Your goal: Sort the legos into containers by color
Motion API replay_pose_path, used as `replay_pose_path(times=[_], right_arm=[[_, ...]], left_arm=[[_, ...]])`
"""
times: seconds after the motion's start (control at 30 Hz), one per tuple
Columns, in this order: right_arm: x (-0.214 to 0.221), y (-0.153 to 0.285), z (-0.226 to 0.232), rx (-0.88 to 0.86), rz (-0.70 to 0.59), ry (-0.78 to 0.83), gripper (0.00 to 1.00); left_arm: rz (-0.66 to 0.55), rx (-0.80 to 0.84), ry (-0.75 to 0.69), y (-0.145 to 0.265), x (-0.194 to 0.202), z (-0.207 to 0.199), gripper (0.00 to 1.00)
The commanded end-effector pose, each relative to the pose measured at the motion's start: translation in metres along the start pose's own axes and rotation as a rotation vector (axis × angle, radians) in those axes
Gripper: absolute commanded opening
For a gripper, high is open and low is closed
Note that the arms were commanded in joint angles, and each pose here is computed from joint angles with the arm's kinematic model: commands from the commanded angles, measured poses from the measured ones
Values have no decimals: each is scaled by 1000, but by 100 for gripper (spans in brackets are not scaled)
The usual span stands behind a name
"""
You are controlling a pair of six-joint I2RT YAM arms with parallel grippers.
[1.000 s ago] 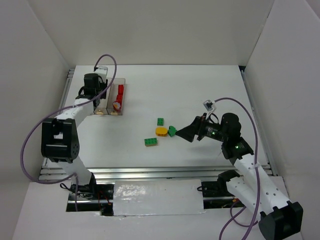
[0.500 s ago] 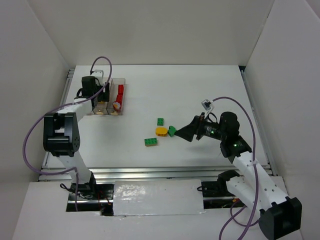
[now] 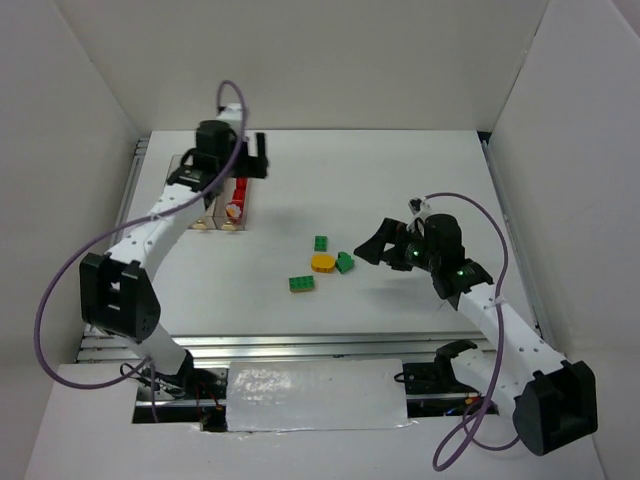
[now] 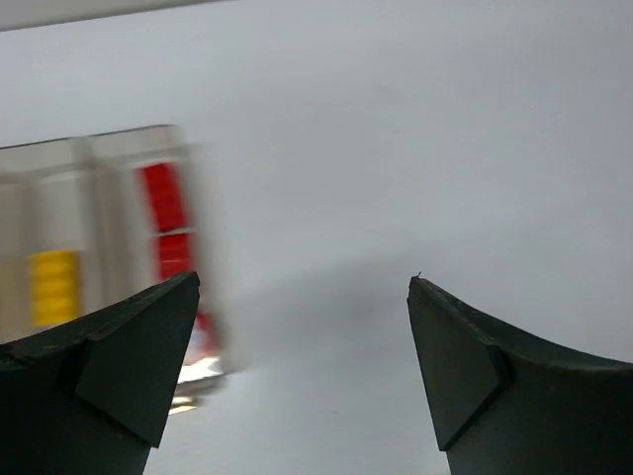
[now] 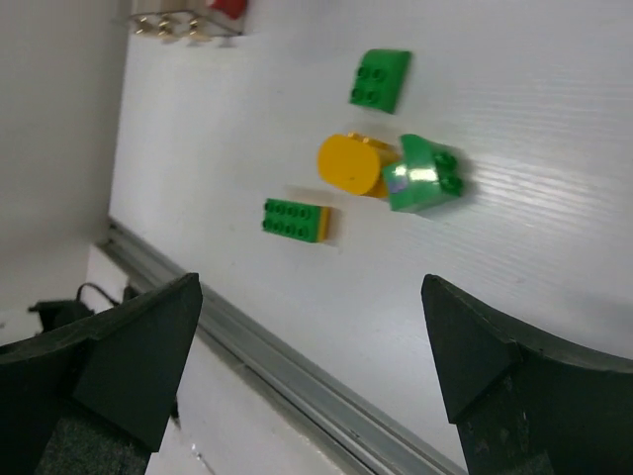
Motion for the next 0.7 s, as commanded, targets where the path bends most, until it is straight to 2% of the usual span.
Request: replay_pose_path(times=[0.0,0.03,0.07,0.13,0.27,0.43,0.67], right_arm=[[-16,12,1,145,-126,-9,100],[-17,15,0,171,-145,-9,100],[-21,23,4,179,-182,-2,100],[-22,33,1,250,-229,-8,100],[-24,55,11,244,-295,9,100],[-20,63,15,238,-281,17,100],[-14,63,13,212,-253,28,100]], left_arm=[[147,147,-55,31,32,-80,99],[215,163,-69,36,46,-92,100],[237,161,-95,43,58,-114,100],[255,168,-117,52,72,-132,100],[332,235,-135,66,96,-160,100],[380,207,-135,75,120,-190,100],[467,180,-98,52,159,-201,99]])
Point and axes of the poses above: each gripper's point midway between its finger pads, its own y axis back along the fingers, its own z axis along the line the jaws close on, x = y × z, the point moved 9 cm from there along y, back along the fingers, and after that the axes turned 1 degree about -y, right-handed, at the moved point
